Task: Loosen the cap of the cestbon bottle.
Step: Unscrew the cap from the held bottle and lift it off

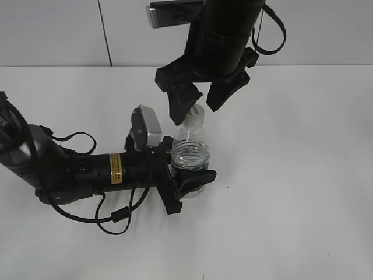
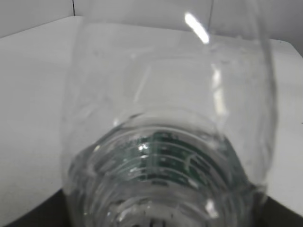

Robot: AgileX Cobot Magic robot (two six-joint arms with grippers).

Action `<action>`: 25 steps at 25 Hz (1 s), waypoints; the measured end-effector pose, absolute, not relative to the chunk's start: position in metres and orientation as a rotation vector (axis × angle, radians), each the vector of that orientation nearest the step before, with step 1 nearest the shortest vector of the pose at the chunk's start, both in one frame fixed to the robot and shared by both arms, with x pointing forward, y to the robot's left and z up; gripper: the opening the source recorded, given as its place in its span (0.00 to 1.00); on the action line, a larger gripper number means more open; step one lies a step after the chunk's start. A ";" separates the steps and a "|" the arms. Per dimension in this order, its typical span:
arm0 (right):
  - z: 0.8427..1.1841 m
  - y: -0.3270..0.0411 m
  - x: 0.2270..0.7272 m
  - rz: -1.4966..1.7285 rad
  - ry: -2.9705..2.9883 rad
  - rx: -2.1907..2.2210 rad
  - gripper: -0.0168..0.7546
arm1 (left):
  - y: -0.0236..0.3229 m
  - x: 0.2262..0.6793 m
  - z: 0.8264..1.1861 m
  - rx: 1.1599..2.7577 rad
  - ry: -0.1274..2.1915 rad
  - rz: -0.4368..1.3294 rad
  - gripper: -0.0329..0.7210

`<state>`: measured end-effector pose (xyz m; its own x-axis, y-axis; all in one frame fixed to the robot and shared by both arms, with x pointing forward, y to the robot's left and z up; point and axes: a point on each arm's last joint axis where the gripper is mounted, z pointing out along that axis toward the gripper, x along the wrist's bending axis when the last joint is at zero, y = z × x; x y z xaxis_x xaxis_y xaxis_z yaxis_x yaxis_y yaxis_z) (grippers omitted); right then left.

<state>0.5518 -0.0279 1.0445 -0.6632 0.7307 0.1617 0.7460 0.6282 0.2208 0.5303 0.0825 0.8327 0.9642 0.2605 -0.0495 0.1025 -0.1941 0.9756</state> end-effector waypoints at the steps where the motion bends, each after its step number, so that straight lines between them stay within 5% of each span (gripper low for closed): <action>1: 1.045 -0.028 0.552 -0.417 -2.783 -1.263 0.77 | 0.082 0.530 0.833 1.768 0.271 0.146 0.58; 18: 1.045 -0.028 0.552 -0.419 -2.787 -1.255 0.41 | 0.083 0.531 0.833 1.767 0.275 0.148 0.58; 25: 1.045 -0.028 0.552 -0.426 -2.851 -1.131 0.41 | 0.083 0.531 0.833 1.767 0.278 0.150 0.58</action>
<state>0.5517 -0.0277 1.0446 -0.7322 0.6662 0.1418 0.6786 0.6954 0.2365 0.5309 0.0826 0.8327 0.9621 0.2679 -0.0507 0.1052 -0.1930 0.9755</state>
